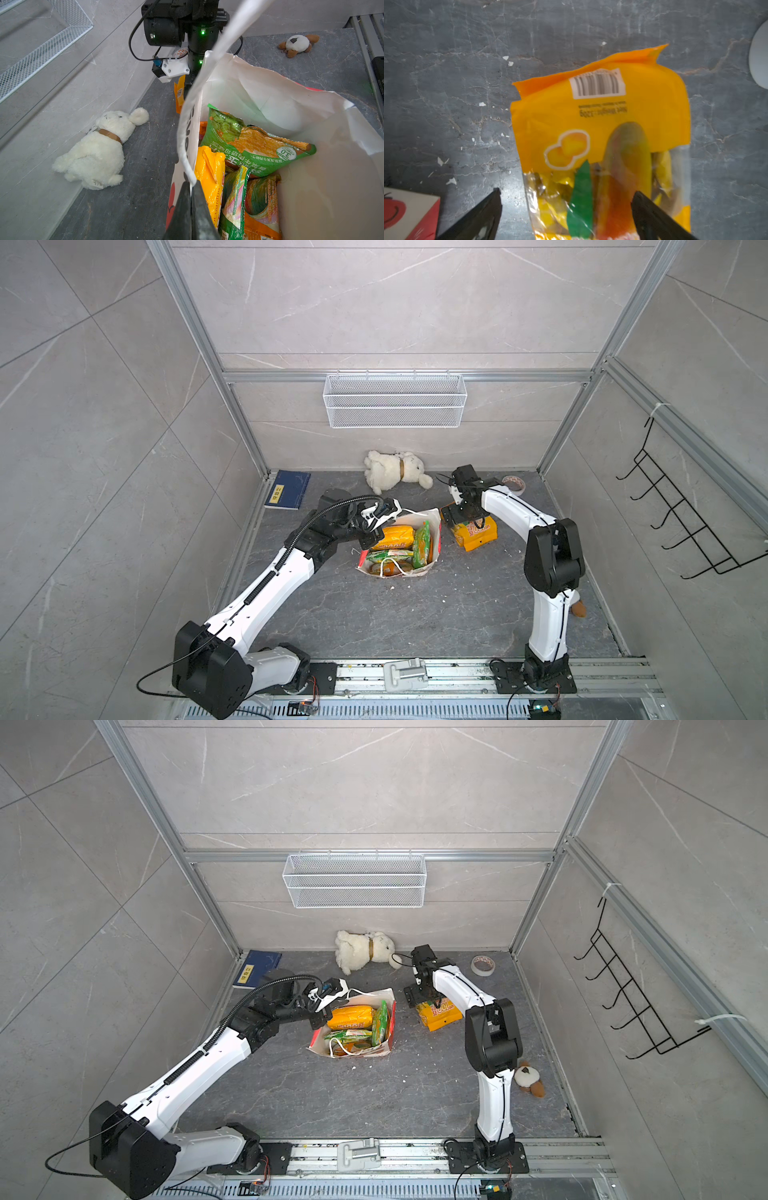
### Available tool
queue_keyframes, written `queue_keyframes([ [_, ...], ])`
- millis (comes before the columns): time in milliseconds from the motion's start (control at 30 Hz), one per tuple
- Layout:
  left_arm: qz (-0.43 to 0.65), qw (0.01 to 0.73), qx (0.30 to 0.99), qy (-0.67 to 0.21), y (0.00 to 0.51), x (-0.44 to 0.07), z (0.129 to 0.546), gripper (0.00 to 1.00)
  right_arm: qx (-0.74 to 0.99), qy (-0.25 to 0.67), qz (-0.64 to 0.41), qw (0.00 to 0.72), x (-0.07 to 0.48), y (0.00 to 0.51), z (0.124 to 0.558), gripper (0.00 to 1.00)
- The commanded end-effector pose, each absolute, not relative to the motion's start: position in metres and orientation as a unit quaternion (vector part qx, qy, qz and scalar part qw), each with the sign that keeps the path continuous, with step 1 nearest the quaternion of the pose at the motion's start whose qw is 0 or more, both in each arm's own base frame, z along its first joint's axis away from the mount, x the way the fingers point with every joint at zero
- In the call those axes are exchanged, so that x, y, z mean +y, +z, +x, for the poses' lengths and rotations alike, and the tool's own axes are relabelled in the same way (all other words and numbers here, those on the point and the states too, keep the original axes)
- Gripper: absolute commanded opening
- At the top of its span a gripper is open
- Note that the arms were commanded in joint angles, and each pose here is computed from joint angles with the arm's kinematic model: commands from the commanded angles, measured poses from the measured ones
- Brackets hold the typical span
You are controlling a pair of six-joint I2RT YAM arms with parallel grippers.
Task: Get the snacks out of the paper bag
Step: 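Lower the yellow packet onto the table and open the right gripper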
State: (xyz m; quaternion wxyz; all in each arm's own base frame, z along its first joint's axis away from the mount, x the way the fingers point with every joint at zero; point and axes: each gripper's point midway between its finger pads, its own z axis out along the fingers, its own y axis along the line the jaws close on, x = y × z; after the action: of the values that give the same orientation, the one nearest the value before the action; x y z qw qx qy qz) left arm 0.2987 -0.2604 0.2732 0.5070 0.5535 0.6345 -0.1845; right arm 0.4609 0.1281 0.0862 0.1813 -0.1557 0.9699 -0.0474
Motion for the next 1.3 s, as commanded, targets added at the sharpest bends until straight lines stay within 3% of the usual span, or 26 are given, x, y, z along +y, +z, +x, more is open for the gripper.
queue_keyframes([
  [0, 0.559, 0.525, 0.607, -0.208, 0.295, -0.272, 0.293, 0.00, 0.969, -0.095, -0.119, 0.193, 0.114, 0.085, 0.477, 0.90],
  [333, 0.559, 0.528, 0.606, -0.204, 0.296, -0.270, 0.291, 0.00, 0.969, -0.157, -0.039, 0.188, 0.083, 0.076, 0.483, 0.71],
  [633, 0.560, 0.532, 0.603, -0.200, 0.297, -0.269, 0.292, 0.00, 0.968, -0.167, -0.024, 0.187, 0.043, 0.075, 0.484, 0.69],
  [1133, 0.559, 0.532, 0.605, -0.196, 0.296, -0.268, 0.292, 0.00, 0.959, -0.181, -0.091, 0.200, 0.019, 0.094, 0.483, 0.69],
  [1267, 0.559, 0.532, 0.605, -0.196, 0.295, -0.268, 0.292, 0.00, 0.968, -0.113, -0.060, 0.218, 0.039, 0.112, 0.476, 0.75],
])
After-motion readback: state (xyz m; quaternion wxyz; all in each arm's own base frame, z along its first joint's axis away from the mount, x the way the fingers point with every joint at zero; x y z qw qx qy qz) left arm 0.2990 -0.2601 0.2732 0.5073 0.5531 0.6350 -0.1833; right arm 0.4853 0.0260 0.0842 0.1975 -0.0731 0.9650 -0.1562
